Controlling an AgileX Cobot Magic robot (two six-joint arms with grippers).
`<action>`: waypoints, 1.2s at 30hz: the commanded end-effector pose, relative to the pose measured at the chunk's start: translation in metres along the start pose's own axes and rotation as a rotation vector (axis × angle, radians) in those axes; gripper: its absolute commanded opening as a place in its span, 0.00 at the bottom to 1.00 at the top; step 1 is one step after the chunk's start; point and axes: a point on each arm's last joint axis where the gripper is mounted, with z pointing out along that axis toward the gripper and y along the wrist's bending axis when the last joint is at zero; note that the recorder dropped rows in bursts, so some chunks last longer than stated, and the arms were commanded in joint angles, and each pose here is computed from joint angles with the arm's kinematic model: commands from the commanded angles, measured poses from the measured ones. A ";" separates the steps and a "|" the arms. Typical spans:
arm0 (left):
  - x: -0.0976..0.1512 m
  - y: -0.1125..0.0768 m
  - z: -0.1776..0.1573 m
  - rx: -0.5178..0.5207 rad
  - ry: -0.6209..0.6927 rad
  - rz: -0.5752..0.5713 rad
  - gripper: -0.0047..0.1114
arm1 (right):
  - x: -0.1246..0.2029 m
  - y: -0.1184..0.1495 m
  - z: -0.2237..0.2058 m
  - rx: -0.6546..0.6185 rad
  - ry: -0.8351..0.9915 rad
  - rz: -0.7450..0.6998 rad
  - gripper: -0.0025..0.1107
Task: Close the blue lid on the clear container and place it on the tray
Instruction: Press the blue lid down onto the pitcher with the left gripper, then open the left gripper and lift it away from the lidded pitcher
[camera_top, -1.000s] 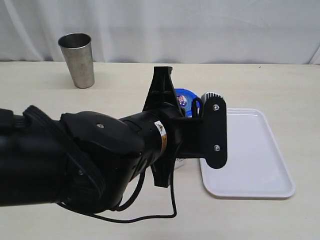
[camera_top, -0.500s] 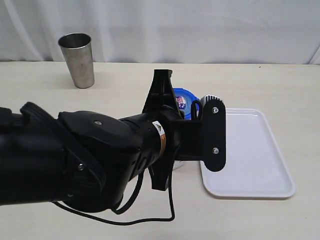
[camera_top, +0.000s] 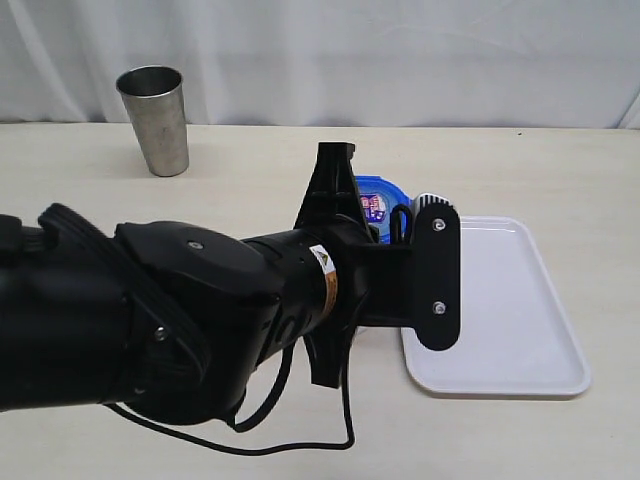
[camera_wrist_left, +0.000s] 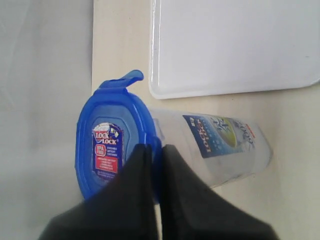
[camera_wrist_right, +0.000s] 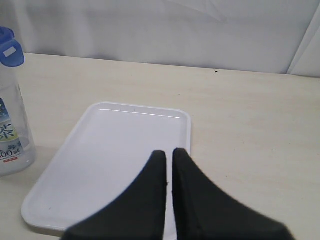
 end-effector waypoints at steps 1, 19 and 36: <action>0.002 0.000 -0.001 0.001 0.021 -0.022 0.04 | -0.001 0.000 0.000 0.003 -0.014 -0.004 0.06; 0.003 0.002 -0.001 -0.015 0.027 -0.002 0.11 | -0.001 0.000 0.000 0.003 -0.014 -0.004 0.06; 0.008 0.001 -0.001 -0.013 0.078 -0.037 0.49 | -0.001 0.000 0.000 0.003 -0.014 -0.004 0.06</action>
